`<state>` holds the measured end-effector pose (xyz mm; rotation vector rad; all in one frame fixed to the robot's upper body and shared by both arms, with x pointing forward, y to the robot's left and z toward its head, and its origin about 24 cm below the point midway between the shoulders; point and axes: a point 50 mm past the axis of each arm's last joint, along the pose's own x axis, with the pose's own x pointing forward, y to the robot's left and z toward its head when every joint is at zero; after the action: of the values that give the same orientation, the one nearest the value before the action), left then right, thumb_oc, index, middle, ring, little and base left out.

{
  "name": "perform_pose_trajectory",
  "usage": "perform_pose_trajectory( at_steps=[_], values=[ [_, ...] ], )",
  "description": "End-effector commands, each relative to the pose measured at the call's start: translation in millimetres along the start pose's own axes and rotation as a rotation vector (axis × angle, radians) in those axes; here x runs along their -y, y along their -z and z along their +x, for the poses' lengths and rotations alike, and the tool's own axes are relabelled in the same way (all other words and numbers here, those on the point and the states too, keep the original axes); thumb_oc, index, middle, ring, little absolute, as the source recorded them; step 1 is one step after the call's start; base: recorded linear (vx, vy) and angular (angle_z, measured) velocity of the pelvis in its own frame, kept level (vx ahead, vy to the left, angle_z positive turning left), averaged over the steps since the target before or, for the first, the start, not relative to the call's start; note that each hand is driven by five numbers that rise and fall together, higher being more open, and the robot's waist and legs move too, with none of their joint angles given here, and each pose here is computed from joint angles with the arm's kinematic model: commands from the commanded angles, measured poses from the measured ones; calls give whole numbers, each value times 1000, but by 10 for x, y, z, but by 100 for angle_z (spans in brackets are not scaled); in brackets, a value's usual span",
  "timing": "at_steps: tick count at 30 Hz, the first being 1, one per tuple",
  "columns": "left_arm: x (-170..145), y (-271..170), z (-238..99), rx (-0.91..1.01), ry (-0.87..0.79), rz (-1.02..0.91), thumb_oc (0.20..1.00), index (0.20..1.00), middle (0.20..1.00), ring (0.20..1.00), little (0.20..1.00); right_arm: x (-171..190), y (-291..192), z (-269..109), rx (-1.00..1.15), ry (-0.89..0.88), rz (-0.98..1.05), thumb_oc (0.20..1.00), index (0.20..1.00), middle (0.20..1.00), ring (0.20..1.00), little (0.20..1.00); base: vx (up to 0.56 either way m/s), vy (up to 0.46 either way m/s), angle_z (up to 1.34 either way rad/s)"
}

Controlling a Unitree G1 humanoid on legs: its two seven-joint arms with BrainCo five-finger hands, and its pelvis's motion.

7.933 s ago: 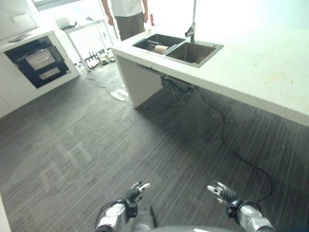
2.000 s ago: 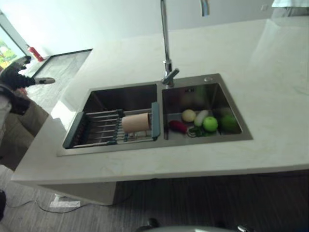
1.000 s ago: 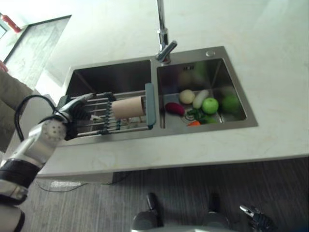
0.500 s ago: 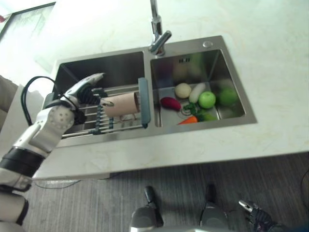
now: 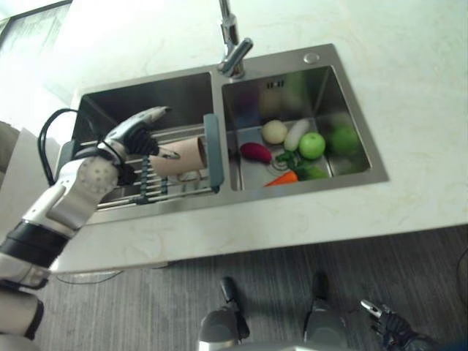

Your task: Place the dishes in the dishwasher.

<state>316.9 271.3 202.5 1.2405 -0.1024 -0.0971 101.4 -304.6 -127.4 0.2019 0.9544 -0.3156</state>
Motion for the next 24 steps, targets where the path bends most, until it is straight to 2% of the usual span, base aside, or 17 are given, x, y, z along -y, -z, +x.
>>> perform_pose_trajectory(
  at_steps=[1,24],
  values=[
    [-238,-81,80,15,-88,32,1000,1000,1000,1000,1000,14,-205,25,66,-1,38,1000,1000,1000,1000,1000,0,0,0],
    [195,53,133,-49,12,23,1000,1000,1000,1000,1000,-99,-382,80,119,-16,39,1000,1000,1000,1000,1000,-1,0,0]
  ],
)
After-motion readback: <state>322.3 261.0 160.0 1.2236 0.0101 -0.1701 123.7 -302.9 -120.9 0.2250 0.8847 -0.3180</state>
